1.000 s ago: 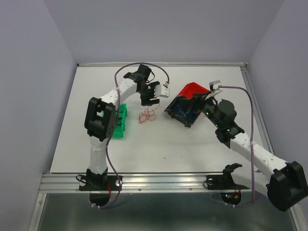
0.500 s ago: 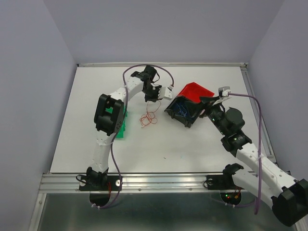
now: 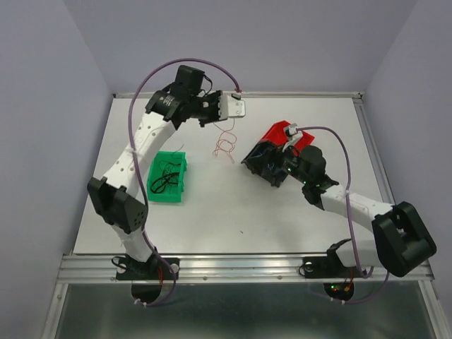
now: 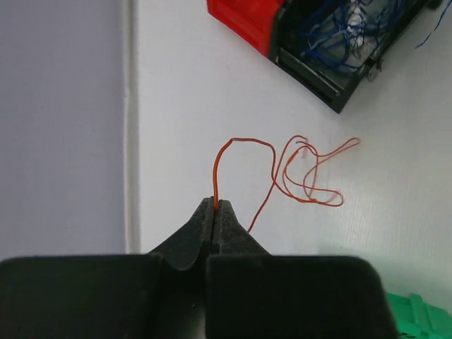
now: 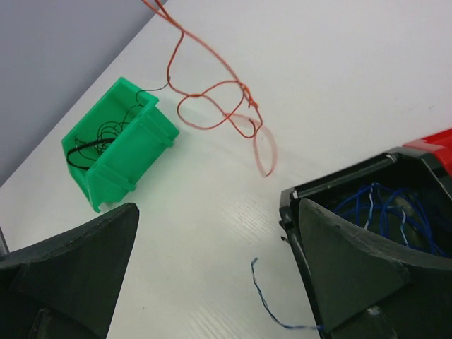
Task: Untangle the cables
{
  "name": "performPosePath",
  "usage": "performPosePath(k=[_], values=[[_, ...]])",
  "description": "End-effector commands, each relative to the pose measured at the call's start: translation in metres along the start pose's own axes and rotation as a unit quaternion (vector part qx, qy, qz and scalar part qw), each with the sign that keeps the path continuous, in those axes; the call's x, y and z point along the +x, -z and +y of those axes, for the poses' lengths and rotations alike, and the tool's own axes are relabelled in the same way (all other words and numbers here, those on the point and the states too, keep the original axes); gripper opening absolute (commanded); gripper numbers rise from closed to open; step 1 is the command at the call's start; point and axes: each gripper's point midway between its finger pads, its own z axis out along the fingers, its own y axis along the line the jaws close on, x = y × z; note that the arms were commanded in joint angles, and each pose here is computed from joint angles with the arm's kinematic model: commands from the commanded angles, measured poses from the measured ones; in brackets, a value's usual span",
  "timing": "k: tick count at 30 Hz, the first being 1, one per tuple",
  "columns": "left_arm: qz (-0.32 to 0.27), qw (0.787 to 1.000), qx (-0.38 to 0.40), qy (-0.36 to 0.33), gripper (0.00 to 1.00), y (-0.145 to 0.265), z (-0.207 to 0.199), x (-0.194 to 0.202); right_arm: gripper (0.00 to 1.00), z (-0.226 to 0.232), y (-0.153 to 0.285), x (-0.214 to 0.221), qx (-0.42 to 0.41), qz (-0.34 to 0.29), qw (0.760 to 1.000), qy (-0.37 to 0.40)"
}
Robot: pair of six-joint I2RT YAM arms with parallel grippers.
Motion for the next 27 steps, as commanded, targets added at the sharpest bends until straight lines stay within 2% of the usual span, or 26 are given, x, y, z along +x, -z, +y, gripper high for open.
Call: performPosePath(k=[1,2,8,12,15,17,18,20,21,22,23,25,26,27], values=[[-0.053,0.998,-0.029,0.013,0.0,0.051,-0.006,-0.053,1.0,0.039,-0.03,-0.057,-0.074,-0.076,0.994,0.031],[-0.063,0.997,-0.037,0.013,0.0,0.066,-0.009,-0.063,1.0,0.047,-0.035,-0.071,-0.089,-0.093,0.991,0.038],[-0.133,0.987,-0.092,-0.003,0.0,0.121,-0.01,-0.117,1.0,0.072,-0.077,-0.087,-0.146,-0.115,0.98,0.07],[-0.186,0.971,-0.147,0.001,0.0,0.16,0.003,-0.15,1.0,0.078,-0.108,-0.067,-0.158,-0.096,0.98,0.08],[-0.228,0.953,-0.197,0.008,0.0,0.193,0.017,-0.173,0.95,0.087,-0.127,-0.05,-0.171,-0.08,0.979,0.081],[-0.254,0.931,-0.262,0.021,0.0,0.225,0.035,-0.186,0.93,0.096,-0.133,-0.034,-0.186,-0.064,0.978,0.076],[-0.26,0.923,-0.282,0.023,0.0,0.234,0.04,-0.189,0.87,0.099,-0.134,-0.021,-0.197,-0.049,0.976,0.074],[-0.277,0.894,-0.351,0.032,0.0,0.267,0.057,-0.196,0.72,0.11,-0.133,0.0,-0.208,-0.037,0.975,0.069],[-0.281,0.886,-0.368,0.034,0.0,0.274,0.062,-0.197,0.62,0.113,-0.132,0.006,-0.211,-0.033,0.975,0.067],[-0.283,0.864,-0.413,0.042,0.0,0.292,0.074,-0.197,0.59,0.12,-0.129,0.011,-0.221,-0.036,0.972,0.067],[-0.286,0.853,-0.435,0.046,0.0,0.302,0.079,-0.197,0.59,0.123,-0.126,0.016,-0.225,-0.033,0.972,0.061],[-0.285,0.834,-0.47,0.047,0.0,0.319,0.087,-0.196,0.5,0.122,-0.115,0.024,-0.221,-0.034,0.973,0.054],[-0.283,0.831,-0.476,0.046,0.0,0.321,0.087,-0.195,0.49,0.122,-0.111,0.022,-0.221,-0.04,0.973,0.053],[-0.282,0.833,-0.473,0.046,0.0,0.318,0.087,-0.195,0.57,0.116,-0.105,0.028,-0.208,-0.037,0.976,0.049]])
